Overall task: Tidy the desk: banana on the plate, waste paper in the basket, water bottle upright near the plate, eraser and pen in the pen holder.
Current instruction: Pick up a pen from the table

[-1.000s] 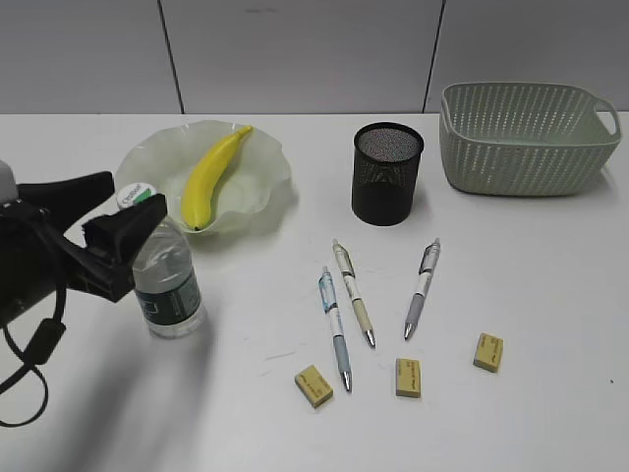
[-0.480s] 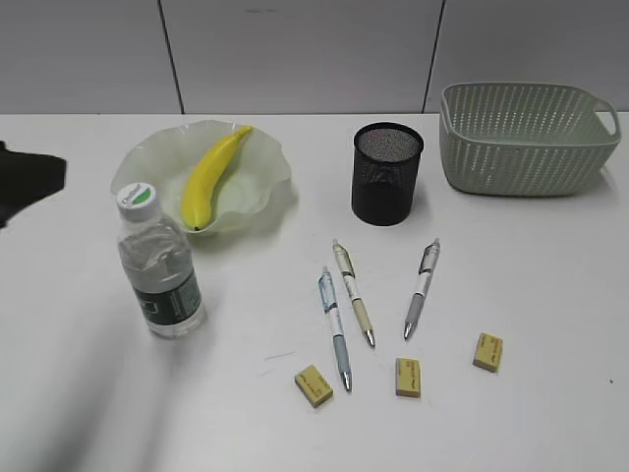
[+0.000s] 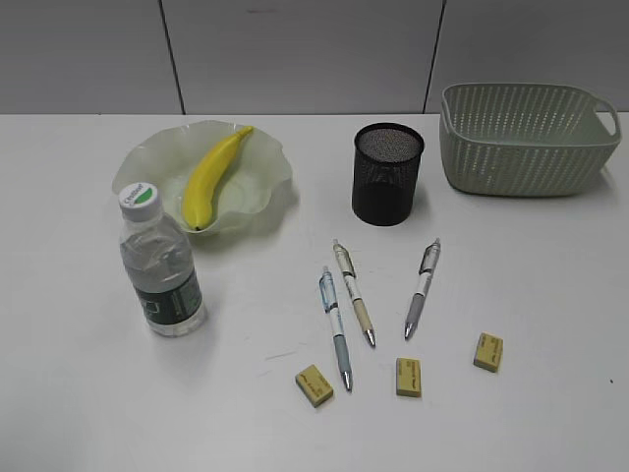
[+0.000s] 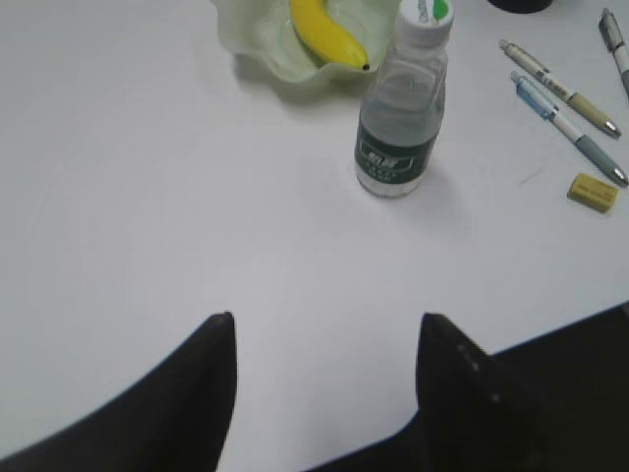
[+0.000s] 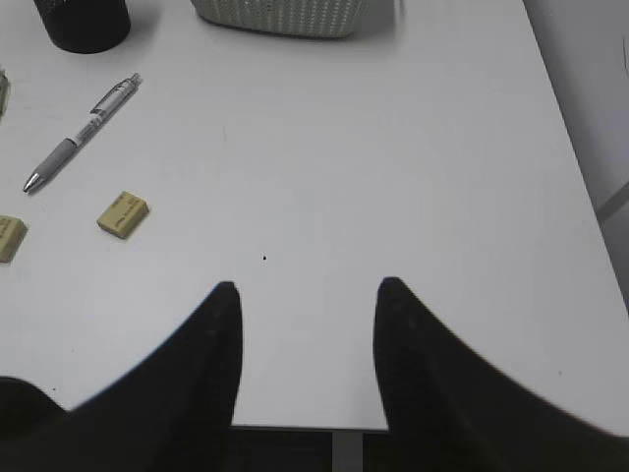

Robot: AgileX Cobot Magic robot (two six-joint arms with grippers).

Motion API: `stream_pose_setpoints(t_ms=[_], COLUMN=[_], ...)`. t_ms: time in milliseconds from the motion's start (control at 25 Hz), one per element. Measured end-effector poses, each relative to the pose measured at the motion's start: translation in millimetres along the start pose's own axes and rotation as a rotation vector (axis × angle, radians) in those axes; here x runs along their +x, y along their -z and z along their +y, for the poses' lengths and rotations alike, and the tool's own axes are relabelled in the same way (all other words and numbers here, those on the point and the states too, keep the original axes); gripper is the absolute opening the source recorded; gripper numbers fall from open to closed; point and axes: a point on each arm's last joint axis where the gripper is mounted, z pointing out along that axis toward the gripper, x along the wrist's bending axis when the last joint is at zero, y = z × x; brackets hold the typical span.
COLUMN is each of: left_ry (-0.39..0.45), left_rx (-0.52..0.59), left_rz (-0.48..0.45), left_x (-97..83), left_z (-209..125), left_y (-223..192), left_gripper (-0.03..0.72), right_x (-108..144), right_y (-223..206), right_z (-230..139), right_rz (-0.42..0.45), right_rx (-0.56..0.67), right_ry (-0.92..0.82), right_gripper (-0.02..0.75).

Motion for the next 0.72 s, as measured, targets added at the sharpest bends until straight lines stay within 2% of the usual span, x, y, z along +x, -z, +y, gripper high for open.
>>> stream_pose_setpoints(t_ms=[160,480,600,720], left_ry=[0.017,0.027,-0.042,-0.067], left_rx=[-0.024,-0.143,-0.156,-0.161], left_rz=[0.005,-0.018,-0.013,-0.011], left_x=[2.3,2.5,2.6,2.6], left_z=[-23,-36,-37,-37], left_y=[9,21,23,23], left_gripper=[0.433,0.412,0.379,0.341], right_x=[0,0,0,0], right_y=[0,0,-1,-3], right_z=[0,0,1,9], right_rz=[0.000,0.000,0.000,0.007], right_rx=[0.000,0.000,0.001,0.006], right_ry=[-0.001,-0.001,-0.001,-0.004], right_gripper=[0.361,0.361,0.361,0.361])
